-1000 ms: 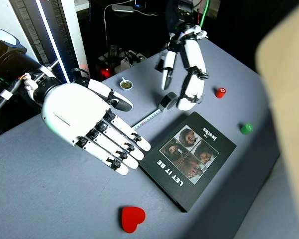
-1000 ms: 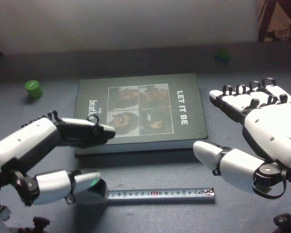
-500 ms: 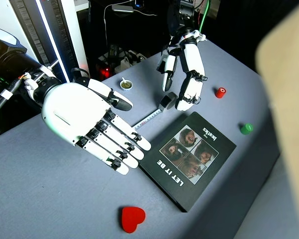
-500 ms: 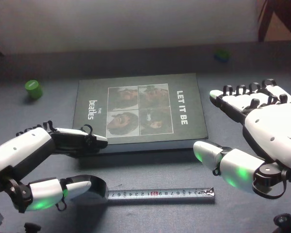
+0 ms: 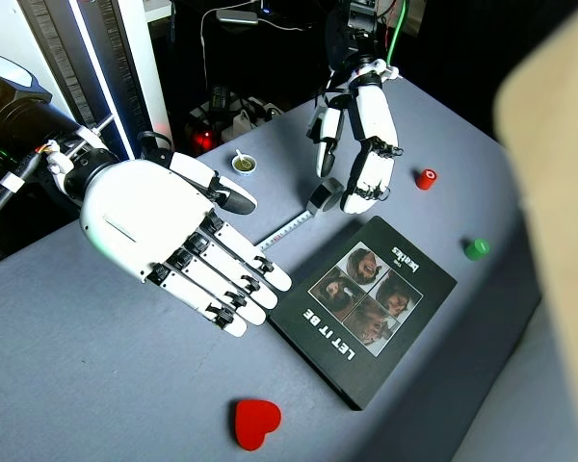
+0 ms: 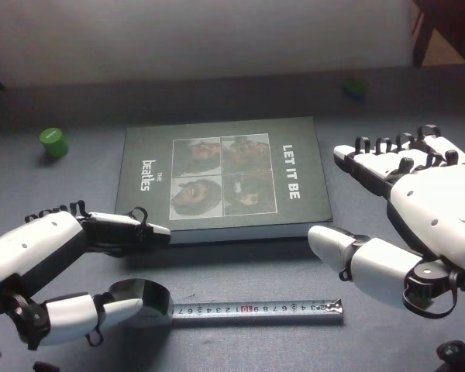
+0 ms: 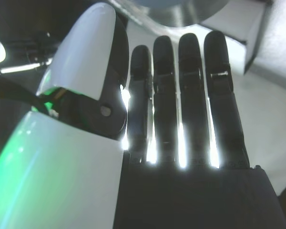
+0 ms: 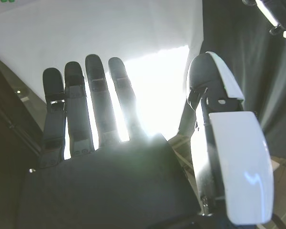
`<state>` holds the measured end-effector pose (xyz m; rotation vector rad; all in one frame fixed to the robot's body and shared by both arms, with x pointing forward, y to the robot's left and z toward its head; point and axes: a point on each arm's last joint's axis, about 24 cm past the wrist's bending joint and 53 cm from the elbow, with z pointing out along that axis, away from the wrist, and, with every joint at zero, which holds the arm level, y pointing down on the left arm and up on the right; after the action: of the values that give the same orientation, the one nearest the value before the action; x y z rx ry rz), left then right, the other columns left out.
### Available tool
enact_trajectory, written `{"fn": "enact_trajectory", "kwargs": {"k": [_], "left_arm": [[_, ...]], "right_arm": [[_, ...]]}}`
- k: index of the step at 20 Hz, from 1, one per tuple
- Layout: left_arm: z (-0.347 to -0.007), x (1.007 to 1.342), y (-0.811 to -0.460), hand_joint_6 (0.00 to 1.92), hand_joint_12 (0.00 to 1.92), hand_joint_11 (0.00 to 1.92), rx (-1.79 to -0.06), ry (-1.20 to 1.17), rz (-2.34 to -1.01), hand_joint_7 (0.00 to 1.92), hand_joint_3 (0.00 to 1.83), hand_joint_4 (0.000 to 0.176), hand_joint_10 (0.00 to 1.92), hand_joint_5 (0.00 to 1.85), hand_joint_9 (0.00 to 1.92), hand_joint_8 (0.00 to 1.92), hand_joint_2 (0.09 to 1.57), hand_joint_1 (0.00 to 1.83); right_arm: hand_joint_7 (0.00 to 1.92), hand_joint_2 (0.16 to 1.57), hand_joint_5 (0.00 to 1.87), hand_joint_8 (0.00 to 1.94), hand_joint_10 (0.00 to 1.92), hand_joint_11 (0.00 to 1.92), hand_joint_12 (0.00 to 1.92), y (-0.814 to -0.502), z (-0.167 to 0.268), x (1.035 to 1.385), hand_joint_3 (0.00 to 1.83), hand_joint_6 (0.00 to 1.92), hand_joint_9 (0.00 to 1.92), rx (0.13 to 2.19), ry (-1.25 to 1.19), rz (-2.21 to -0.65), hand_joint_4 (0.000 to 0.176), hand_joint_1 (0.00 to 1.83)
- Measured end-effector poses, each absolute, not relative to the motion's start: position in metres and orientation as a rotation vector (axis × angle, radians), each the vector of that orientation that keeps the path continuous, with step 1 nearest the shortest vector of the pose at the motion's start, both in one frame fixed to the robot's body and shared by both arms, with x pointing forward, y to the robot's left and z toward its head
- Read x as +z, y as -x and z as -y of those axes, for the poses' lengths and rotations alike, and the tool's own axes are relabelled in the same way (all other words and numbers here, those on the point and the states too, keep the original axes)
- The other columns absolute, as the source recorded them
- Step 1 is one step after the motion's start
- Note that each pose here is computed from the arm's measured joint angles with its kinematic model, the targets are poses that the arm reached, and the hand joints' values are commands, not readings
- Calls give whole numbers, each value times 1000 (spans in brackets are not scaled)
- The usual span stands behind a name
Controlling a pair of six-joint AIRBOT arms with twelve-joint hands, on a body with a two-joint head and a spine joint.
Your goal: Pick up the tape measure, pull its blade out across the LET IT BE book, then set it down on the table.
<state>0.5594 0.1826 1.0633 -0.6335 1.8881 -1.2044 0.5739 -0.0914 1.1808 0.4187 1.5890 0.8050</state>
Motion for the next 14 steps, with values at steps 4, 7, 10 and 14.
{"fn": "enact_trajectory", "kwargs": {"k": [4,7,10,14], "left_arm": [[-183,1060,-558,2,524,523,-1193,625,-1896,741,0,0,10,662,718,7,1125,1165],[-180,1057,-555,2,513,512,-1198,617,-1904,743,0,0,9,663,722,5,1126,1166],[-182,1056,-555,2,514,522,-1188,615,-1905,741,0,0,8,665,724,3,1126,1169],[-178,1052,-552,3,504,530,-1186,605,-1915,733,1,0,5,671,727,0,1128,1185]], "right_arm": [[350,1219,268,7,8,0,859,-574,91,1182,1,7,285,806,-415,-1586,0,129],[345,1218,267,3,6,0,845,-574,91,1182,0,4,287,806,-415,-1586,0,131],[343,1219,266,1,0,0,811,-574,91,1182,0,1,275,806,-415,-1587,0,130],[342,1223,268,1,3,0,774,-574,91,1182,1,0,265,806,-415,-1586,0,129]]}}
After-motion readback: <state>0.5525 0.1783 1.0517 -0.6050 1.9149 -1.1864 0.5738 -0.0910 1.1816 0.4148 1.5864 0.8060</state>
